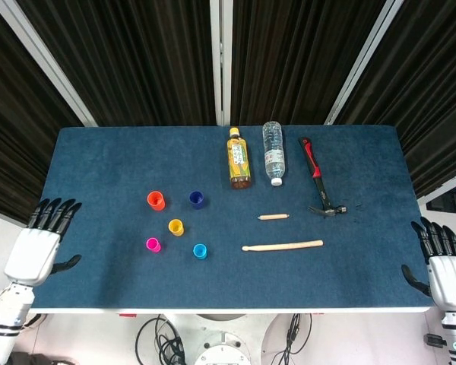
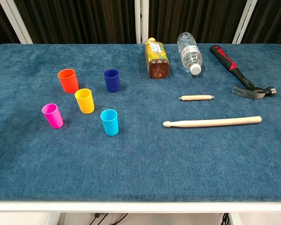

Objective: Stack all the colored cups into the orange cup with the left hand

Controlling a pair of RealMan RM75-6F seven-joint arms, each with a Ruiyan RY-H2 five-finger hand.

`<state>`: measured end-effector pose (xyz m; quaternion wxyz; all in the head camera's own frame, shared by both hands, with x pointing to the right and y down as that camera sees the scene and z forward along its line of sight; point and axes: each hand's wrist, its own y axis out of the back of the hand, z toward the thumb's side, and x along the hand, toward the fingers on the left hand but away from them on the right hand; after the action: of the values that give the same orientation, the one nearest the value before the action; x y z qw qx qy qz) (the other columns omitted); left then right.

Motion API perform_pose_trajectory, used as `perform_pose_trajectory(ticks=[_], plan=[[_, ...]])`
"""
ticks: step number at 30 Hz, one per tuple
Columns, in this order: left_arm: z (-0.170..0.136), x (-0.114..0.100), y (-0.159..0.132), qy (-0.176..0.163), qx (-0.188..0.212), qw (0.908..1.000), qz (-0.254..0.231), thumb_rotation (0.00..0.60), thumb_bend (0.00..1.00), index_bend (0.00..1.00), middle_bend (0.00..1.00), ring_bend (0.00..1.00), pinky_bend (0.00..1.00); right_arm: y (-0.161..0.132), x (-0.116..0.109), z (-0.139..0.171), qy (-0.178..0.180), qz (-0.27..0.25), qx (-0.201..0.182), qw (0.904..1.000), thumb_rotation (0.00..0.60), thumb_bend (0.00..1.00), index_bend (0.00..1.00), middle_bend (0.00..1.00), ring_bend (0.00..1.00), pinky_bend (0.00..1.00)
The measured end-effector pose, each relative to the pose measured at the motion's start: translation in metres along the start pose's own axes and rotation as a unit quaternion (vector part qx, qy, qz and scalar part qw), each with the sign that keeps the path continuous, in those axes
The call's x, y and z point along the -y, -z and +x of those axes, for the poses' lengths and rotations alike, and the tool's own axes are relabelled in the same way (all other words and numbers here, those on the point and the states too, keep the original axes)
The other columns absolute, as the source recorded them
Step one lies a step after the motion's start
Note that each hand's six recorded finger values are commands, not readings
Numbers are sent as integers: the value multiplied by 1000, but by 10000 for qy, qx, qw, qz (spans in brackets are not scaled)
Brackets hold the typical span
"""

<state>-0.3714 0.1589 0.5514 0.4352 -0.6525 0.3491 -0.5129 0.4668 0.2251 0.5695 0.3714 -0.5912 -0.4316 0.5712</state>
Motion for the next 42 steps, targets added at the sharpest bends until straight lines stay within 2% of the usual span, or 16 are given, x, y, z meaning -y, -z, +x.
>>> perform_pose_trajectory(ticks=[5,9,12,17,22,31,39,42], plan=[[47,-15,-34,59,596,9982,-15,600,140,89,62,0,0,0,4,1,-62,-37,-19,10000,600,235,0,0,0,0],[87,-19,-63,170,910,9957,-104,600,142,89,73,0,0,-2,4,2,-52,-45,-54,10000,600,235,0,0,0,0],[116,-13,-89,395,1120,9926,-258,600,152,89,85,0,0,-4,3,2,-52,-46,-83,9999,600,235,0,0,0,0],[156,12,-132,720,1408,9869,-324,600,152,95,95,0,0,-8,3,1,-78,-36,-130,9999,600,235,0,0,0,0],[180,42,-157,998,1445,9841,-276,600,152,116,125,3,0,-13,5,-1,-123,-24,-203,9997,600,235,0,0,0,0],[209,75,-173,1301,1324,9824,-208,600,156,139,139,16,0,-11,6,-1,-156,-66,-188,9997,600,235,0,0,0,0],[225,103,-174,1447,1210,9820,-44,600,177,201,213,173,1,-5,14,0,-326,-40,-157,9993,600,237,0,0,0,0],[230,111,-172,1462,1167,9823,67,600,184,221,226,200,3,-4,14,-1,-302,-74,-159,9994,600,238,0,0,0,0]])
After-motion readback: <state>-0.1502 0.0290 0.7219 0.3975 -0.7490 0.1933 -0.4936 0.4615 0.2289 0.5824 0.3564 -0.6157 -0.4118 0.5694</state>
